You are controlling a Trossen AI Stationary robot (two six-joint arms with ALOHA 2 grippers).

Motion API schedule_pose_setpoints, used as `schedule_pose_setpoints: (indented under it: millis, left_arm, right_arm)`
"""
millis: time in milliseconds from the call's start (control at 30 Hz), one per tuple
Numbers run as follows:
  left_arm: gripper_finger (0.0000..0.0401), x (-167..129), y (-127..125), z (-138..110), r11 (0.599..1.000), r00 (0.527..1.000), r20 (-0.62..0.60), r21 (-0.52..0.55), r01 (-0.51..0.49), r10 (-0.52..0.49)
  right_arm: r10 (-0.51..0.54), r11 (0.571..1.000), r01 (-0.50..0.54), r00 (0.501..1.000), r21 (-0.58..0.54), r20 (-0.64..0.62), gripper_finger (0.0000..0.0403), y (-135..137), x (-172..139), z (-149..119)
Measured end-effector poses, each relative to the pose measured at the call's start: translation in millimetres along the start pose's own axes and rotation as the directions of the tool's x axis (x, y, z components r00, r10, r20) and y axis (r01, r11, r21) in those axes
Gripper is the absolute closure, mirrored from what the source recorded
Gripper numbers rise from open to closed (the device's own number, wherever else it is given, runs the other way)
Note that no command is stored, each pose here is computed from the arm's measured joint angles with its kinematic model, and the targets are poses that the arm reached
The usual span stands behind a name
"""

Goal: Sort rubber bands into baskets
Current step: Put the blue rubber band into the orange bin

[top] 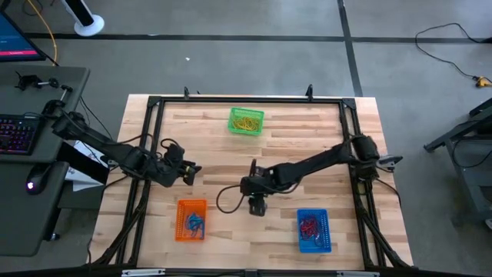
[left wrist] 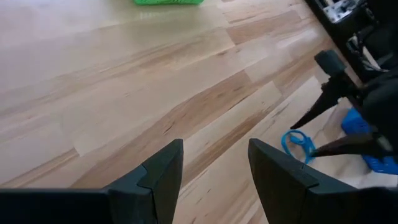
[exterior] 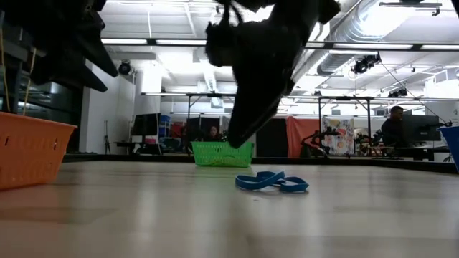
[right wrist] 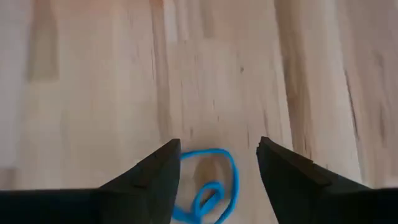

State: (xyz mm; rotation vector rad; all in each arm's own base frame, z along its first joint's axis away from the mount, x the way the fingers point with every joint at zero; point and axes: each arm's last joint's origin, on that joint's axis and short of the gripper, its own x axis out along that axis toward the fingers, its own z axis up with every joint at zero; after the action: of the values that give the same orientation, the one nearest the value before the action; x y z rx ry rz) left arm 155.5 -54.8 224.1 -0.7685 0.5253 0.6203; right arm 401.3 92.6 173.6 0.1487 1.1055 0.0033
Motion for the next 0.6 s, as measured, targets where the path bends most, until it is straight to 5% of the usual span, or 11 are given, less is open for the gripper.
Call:
schedule_pose_setpoints:
  millis: [233, 600]
  left_arm:
    - [0.0226, 6, -3, -5, 0.999, 0.999, -0.044, -0.031, -0.005, 0.004]
    - [0.0226, 7, -5, -6, 0.999, 0.998, -0.061, -0.054, 0.007, -0.010]
  right_arm:
    - [-0.071, 0.967, 0.035, 0.988, -0.254, -0.137, 0.0232, -1, 23, -4]
    - [-0.094, 0.950, 0.045, 0.985, -0.310, -0.146, 0.0266, -3, 37, -7]
